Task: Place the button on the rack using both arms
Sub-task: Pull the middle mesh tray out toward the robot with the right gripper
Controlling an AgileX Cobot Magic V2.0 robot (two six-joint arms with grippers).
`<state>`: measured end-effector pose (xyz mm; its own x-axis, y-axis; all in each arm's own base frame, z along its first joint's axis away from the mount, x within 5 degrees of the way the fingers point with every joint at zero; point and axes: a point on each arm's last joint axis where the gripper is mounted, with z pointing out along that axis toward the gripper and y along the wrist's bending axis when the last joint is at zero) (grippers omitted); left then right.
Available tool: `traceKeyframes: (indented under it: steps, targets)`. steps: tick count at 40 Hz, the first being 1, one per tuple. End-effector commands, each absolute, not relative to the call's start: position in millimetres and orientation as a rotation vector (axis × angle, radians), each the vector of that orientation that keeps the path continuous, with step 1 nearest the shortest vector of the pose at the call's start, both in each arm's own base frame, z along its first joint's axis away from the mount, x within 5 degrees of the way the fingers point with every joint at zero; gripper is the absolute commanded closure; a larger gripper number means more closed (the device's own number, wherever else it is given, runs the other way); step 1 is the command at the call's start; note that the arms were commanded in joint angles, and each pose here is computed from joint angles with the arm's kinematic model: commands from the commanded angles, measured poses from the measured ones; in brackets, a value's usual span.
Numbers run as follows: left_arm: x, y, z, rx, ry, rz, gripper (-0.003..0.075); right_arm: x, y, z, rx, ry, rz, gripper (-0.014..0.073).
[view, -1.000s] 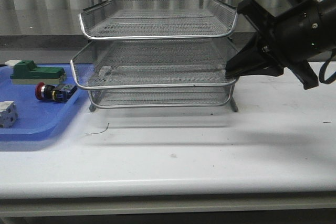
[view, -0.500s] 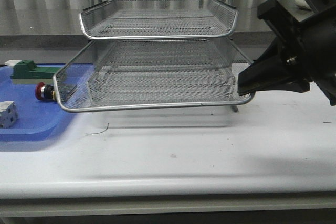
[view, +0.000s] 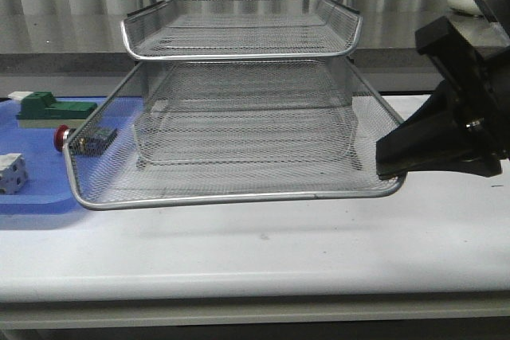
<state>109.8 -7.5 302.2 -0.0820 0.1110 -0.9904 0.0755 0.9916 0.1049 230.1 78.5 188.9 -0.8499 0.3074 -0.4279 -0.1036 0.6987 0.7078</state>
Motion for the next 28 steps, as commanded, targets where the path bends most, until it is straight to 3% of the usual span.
traceKeyframes:
  steps: [1, 5, 10, 20, 23, 28]
  targets:
    - [111, -8, 321, 0.131, 1.542, 0.017, 0.0091, 229, 81, 201, 0.113, 2.324, 1.086, 0.0364]
    - [111, -8, 321, 0.131, 1.542, 0.017, 0.0091, 230, 82, 204, 0.096, 2.308, 1.094, 0.016]
    - [111, -8, 321, 0.131, 1.542, 0.017, 0.0091, 228, 80, 216, 0.082, 2.259, 1.077, 0.0032]
    - [111, -8, 321, 0.131, 1.542, 0.017, 0.0091, 212, 45, 261, 0.087, 2.061, 0.884, 0.0051]
    - [111, -8, 321, 0.131, 1.542, 0.017, 0.0091, 209, 35, 275, 0.064, 2.024, 0.798, 0.0123]
    - [111, -8, 321, 0.131, 1.542, 0.017, 0.0091, 209, 29, 306, -0.026, 1.983, 0.696, 0.0326]
